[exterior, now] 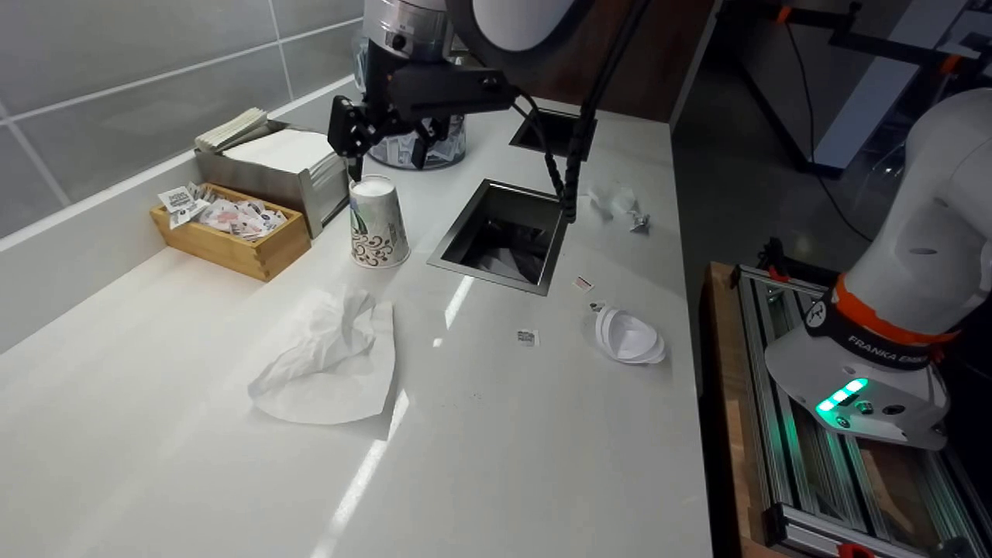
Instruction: Turn the paper cup over
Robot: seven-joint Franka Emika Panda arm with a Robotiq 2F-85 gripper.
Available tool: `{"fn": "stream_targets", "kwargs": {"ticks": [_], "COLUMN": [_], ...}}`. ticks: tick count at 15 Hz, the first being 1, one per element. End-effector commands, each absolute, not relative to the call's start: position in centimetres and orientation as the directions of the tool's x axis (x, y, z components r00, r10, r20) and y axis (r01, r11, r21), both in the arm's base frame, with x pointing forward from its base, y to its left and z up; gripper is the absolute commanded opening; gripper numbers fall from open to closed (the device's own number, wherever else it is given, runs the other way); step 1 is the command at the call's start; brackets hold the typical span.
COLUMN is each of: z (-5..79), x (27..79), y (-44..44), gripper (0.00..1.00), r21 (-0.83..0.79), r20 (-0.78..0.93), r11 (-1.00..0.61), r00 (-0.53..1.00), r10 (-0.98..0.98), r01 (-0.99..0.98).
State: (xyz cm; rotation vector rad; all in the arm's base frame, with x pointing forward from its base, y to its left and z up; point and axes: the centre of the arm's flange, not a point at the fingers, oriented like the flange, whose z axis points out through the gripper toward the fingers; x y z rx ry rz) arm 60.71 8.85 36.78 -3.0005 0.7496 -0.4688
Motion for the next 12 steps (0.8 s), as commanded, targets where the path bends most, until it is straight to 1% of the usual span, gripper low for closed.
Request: {"fn": "stream_targets", "kwargs": {"ticks": [1,5,12], "z": [35.7,35.4,36.0], "x": [62.4,63.3,65.2], "y": [9.1,8.6,7.0], "gripper": [1.0,1.0,1.0], "r21": [-0.068,-0.069,-0.103], "r20": [0.241,0.211,0.104], "r11": [-0.885,-0.88,-0.854], "r00": [0.854,0.855,0.849], "r10": [-0.462,-0.474,-0.518], "r01": [-0.46,-0.471,-0.509]}}
